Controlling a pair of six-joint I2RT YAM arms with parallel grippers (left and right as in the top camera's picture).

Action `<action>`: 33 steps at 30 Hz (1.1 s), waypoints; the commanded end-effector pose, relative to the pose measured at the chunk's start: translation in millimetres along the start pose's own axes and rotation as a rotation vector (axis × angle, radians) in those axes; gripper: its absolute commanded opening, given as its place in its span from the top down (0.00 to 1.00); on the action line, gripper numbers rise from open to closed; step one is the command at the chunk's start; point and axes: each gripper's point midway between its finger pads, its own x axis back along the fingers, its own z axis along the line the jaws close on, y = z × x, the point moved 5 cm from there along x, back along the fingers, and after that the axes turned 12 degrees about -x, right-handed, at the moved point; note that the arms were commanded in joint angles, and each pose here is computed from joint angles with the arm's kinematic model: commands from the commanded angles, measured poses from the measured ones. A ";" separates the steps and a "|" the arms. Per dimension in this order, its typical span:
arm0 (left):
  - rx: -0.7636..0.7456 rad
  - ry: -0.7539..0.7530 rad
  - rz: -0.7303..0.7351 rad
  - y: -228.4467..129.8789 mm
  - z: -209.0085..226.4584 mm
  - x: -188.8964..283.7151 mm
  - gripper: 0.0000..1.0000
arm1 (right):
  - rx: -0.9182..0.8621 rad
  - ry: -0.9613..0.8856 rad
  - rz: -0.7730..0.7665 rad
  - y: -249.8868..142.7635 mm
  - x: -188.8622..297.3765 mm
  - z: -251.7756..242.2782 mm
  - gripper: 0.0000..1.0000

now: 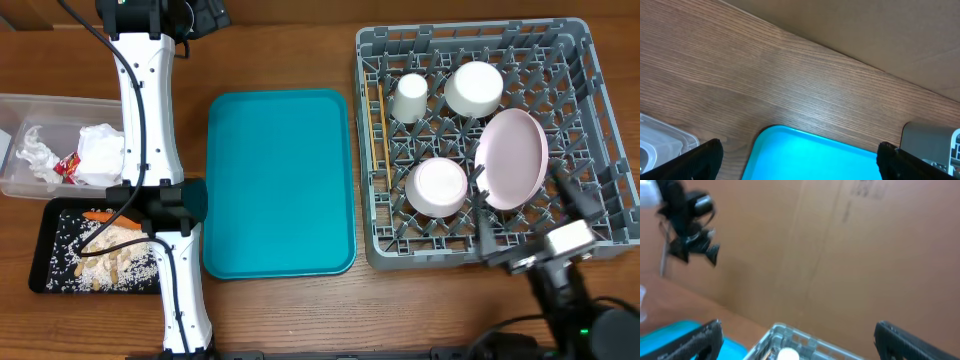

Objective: Sort waste into correct bins and load items into the dishwasher

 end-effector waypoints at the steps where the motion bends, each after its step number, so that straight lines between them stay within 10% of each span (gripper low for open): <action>1: -0.021 0.005 -0.012 1.7 -1.1 4.7 0.00 | 0.019 0.058 -0.028 -34.0 8.4 9.6 0.00; 33: -0.021 0.005 -0.012 1.7 -1.1 4.7 0.00 | -0.124 -0.162 0.242 -159.8 16.0 -5.1 0.00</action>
